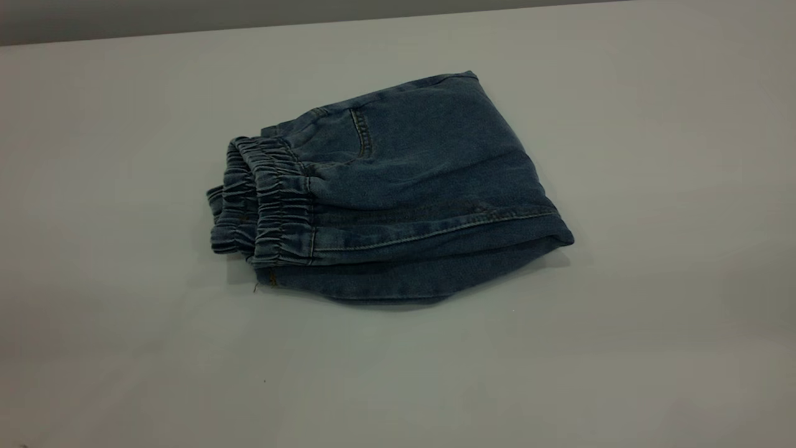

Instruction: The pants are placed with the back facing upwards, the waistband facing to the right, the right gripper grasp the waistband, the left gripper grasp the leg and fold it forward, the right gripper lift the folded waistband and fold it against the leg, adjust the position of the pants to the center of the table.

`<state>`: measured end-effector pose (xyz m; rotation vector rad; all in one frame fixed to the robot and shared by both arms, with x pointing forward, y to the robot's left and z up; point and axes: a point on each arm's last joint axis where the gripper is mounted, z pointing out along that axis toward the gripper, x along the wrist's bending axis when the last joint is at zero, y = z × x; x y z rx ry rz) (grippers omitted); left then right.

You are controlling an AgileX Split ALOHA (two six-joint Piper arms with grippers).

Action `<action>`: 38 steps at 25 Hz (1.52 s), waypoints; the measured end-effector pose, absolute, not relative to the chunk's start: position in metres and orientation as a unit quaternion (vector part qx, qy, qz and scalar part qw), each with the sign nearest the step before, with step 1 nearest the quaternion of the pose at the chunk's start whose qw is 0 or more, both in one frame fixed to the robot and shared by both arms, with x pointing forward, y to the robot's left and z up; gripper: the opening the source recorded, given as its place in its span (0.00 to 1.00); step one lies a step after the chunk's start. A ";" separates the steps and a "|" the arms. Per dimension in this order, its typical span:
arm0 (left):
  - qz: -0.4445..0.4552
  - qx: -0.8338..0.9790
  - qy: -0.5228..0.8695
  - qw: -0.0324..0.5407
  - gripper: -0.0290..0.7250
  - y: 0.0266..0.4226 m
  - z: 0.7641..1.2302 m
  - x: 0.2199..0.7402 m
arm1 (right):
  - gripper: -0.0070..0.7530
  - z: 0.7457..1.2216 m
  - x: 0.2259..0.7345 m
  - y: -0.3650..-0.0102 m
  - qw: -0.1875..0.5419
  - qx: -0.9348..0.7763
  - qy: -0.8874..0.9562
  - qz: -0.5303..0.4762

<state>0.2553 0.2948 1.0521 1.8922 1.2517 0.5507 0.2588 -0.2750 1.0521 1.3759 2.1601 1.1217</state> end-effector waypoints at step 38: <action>0.362 0.556 0.653 0.366 0.53 0.303 1.053 0.231 | 0.55 1.055 0.230 -0.285 0.290 0.543 0.653 0.442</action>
